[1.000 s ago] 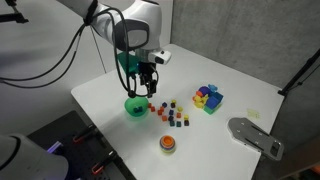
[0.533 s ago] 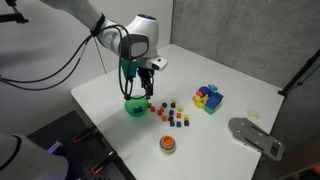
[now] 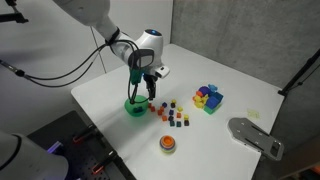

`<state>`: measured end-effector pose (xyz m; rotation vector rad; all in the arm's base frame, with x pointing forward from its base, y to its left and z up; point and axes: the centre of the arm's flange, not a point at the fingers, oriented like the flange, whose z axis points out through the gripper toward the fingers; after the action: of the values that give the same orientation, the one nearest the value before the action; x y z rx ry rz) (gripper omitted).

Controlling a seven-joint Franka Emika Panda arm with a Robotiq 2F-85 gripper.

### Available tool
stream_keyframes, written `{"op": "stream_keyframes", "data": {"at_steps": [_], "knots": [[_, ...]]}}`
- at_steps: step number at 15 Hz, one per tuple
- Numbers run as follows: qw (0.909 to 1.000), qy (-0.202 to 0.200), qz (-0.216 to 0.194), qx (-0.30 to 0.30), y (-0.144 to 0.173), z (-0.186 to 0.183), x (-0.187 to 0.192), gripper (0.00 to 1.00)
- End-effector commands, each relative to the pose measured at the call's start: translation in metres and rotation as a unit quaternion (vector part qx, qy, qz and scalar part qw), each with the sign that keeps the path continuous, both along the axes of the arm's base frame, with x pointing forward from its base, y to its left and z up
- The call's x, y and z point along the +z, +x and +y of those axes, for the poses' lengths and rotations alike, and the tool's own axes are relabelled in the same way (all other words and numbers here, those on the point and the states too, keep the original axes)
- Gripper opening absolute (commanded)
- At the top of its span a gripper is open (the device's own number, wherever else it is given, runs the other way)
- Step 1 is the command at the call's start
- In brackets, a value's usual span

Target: Put one small orange block in the green bowl

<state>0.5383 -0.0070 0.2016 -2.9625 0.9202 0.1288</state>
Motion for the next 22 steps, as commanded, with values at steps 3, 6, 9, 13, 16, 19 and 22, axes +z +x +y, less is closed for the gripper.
{"op": "stream_keyframes", "data": {"at_steps": [3, 6, 9, 13, 16, 19, 22], "knots": [[0.9997, 0.005, -0.021, -0.013, 0.024, -0.005, -0.043, 1.00], [0.9996, 0.001, -0.026, -0.010, 0.024, -0.006, -0.065, 1.00], [0.9994, -0.003, -0.032, -0.013, 0.025, -0.008, -0.085, 1.00], [0.9991, -0.010, -0.033, -0.025, 0.028, -0.010, -0.111, 1.00], [0.9989, -0.015, -0.031, -0.033, 0.024, -0.011, -0.130, 1.00], [0.9988, -0.016, -0.030, -0.034, 0.019, -0.009, -0.146, 1.00], [0.9989, -0.013, -0.027, -0.035, 0.018, -0.004, -0.157, 1.00]]}}
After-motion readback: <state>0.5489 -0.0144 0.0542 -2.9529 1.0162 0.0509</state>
